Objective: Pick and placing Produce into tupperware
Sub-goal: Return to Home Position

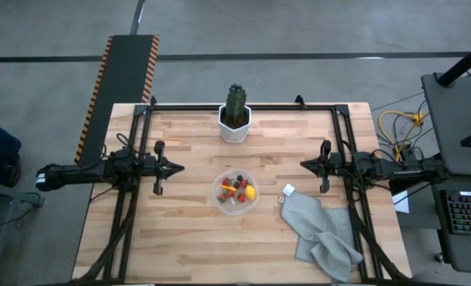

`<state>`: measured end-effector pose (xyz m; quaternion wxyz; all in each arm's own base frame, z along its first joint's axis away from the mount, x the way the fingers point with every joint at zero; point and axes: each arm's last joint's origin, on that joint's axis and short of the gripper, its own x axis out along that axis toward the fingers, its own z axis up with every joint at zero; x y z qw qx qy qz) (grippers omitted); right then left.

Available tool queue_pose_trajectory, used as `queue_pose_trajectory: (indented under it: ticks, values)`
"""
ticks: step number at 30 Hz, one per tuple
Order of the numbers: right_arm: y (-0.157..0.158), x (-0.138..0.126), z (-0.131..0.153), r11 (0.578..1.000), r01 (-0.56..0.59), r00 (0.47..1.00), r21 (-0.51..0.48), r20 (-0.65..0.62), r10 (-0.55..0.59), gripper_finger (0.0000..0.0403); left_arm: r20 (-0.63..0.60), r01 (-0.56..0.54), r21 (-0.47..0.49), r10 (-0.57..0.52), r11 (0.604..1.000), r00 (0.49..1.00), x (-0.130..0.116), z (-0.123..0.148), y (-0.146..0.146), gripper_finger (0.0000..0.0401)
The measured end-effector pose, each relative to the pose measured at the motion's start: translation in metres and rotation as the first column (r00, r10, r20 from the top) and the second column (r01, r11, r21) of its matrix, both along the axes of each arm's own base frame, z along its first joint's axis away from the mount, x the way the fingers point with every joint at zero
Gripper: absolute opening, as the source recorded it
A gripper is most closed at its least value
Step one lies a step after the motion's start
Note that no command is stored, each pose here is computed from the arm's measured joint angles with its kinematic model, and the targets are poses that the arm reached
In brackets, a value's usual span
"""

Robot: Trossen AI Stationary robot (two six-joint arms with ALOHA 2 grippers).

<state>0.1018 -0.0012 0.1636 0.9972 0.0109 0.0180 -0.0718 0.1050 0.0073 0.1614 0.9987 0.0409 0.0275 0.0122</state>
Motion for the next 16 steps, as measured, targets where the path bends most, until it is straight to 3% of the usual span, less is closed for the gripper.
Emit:
queue_pose_trajectory:
  ticks: [16]
  values:
    - [0.0000, 0.0000, 0.0000, 1.000, 0.000, 1.000, 0.000, 0.000, 0.000, 0.0009, -0.001, -0.005, 0.001, 0.005, 1.000, 1.000, 0.0000, 0.0000, 0.0001, 0.0000]
